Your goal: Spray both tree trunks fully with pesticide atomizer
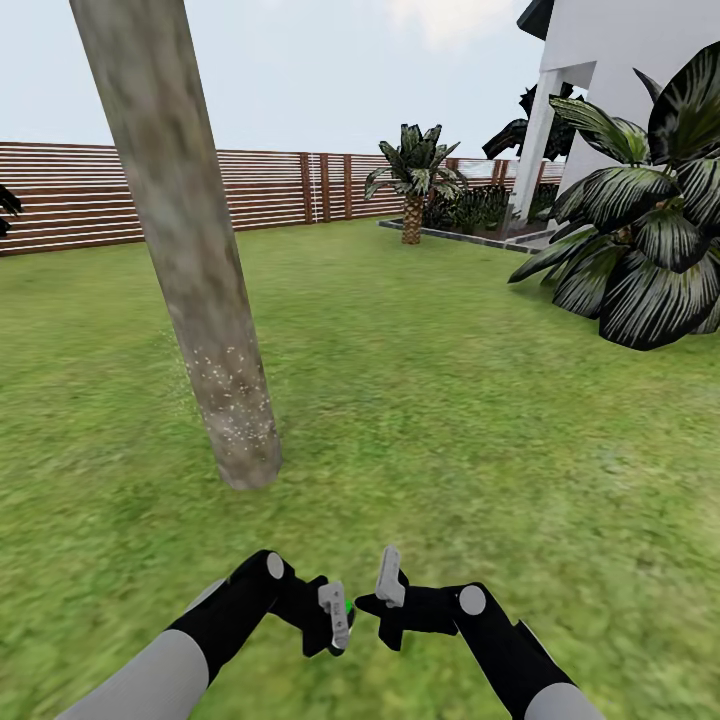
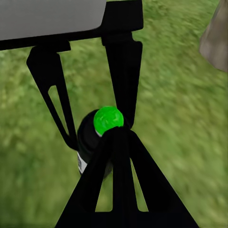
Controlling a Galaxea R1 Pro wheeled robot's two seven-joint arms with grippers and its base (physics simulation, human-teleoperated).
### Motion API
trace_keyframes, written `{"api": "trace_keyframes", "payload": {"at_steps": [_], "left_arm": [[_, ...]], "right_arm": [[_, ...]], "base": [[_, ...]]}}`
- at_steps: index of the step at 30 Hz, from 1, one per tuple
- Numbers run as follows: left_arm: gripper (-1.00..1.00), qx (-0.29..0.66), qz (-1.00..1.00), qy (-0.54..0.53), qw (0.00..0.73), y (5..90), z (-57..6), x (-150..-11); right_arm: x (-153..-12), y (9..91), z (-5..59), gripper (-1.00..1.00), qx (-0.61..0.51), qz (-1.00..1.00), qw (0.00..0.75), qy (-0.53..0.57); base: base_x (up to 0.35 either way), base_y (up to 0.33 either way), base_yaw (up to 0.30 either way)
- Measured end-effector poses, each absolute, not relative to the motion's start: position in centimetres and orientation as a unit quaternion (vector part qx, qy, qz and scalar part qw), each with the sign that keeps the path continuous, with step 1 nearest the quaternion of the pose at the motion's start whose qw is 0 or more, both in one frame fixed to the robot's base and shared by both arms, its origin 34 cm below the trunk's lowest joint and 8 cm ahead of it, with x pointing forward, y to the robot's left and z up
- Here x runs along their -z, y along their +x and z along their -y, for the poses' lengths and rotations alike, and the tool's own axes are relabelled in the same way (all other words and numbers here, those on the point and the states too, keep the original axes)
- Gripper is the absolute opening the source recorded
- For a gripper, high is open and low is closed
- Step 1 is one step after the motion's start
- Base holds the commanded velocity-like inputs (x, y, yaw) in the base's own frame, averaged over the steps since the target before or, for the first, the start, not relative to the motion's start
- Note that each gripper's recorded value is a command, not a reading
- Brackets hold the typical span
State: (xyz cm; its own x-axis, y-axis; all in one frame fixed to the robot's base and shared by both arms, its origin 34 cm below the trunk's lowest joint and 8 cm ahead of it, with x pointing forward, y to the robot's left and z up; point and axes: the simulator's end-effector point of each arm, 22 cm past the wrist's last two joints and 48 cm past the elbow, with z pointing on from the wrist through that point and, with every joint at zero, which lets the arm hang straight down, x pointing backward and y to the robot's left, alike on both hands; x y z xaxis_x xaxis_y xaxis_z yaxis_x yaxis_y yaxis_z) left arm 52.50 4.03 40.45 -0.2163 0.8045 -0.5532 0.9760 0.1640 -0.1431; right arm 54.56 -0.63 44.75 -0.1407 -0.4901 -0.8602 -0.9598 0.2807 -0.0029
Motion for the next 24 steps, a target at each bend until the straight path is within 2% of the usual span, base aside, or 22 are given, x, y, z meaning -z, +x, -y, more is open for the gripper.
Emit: {"api": "trace_keyframes", "payload": {"at_steps": [15, 24], "left_arm": [[-1.0, 0.24, -0.744, 0.599, 0.175, 52.4, -4.3, -40.2], [-1.0, 0.226, -0.75, 0.603, 0.152, 51.6, -8.8, -38.0]], "right_arm": [[-44.7, 54.5, 0.6, -1.0, -0.296, -0.695, 0.397, -0.522], [-44.6, 54.5, 0.7, -1.0, -0.295, -0.695, 0.395, -0.523]], "base": [[0.0, 0.0, 0.0], [0.0, 0.0, 0.0]]}}
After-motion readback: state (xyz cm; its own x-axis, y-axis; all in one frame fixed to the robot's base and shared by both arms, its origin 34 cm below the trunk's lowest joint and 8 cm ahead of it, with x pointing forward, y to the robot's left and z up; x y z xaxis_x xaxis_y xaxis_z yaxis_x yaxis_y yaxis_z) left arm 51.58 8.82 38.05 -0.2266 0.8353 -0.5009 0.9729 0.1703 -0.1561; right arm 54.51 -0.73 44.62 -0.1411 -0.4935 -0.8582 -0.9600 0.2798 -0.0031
